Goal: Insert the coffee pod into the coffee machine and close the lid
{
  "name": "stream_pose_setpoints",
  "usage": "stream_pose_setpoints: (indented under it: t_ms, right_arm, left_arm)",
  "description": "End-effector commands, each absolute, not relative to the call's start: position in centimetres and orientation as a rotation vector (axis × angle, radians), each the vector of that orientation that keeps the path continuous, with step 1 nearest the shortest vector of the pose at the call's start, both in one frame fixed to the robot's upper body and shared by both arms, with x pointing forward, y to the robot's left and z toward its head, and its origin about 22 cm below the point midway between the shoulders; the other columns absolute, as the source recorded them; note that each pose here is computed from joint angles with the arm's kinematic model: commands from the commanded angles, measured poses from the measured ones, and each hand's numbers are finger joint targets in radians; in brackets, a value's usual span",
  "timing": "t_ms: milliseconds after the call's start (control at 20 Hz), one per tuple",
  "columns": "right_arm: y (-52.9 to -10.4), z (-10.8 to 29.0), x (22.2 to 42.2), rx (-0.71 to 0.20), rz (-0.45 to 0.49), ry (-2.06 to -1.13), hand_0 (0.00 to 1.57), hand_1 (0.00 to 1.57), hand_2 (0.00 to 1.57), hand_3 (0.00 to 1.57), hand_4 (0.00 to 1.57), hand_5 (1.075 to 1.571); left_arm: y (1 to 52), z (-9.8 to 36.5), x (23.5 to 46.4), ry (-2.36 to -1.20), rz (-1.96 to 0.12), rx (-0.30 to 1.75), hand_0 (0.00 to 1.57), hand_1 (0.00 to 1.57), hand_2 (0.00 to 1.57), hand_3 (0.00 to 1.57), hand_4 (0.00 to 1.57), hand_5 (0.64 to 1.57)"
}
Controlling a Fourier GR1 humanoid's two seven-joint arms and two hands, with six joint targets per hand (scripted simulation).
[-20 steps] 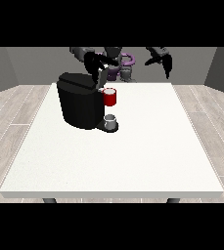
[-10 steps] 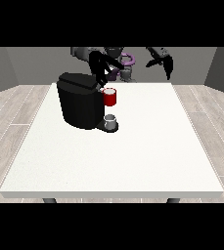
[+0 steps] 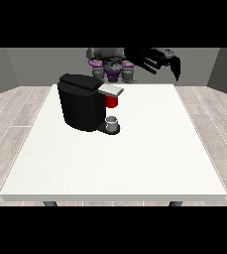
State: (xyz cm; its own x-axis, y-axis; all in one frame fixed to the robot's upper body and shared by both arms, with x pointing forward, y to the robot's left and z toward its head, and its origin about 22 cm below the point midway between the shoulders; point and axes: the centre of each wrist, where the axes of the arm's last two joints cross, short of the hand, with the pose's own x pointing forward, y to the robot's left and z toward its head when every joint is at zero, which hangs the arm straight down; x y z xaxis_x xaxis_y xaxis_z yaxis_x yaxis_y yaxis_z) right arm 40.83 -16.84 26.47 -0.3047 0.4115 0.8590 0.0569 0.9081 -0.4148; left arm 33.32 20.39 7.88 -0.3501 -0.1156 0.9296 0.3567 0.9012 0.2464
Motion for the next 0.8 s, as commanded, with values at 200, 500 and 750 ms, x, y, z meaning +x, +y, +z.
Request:
stream_pose_setpoints:
  t_ms: [200,500,750]
  right_arm:
    - [-13.8,31.0,41.5,-0.309,0.423,-1.984,0.0,0.0,0.0,0.0,0.0,1.571]
    - [-14.2,30.5,42.9,-0.278,0.39,-2.0,0.0,0.0,0.0,0.0,0.0,1.571]
    - [-13.9,30.7,43.4,-0.251,0.398,-2.031,0.0,0.0,0.0,0.0,0.0,1.571]
  left_arm:
    - [20.6,8.9,33.9,-1.917,-0.495,-0.187,0.0,0.0,0.0,0.0,0.42,1.571]
    - [20.9,10.8,33.9,-1.936,-0.539,-0.21,0.0,0.0,0.0,0.0,0.22,1.571]
    - [20.9,10.4,33.6,-1.931,-0.503,-0.175,0.0,0.0,0.0,0.0,0.3,1.571]
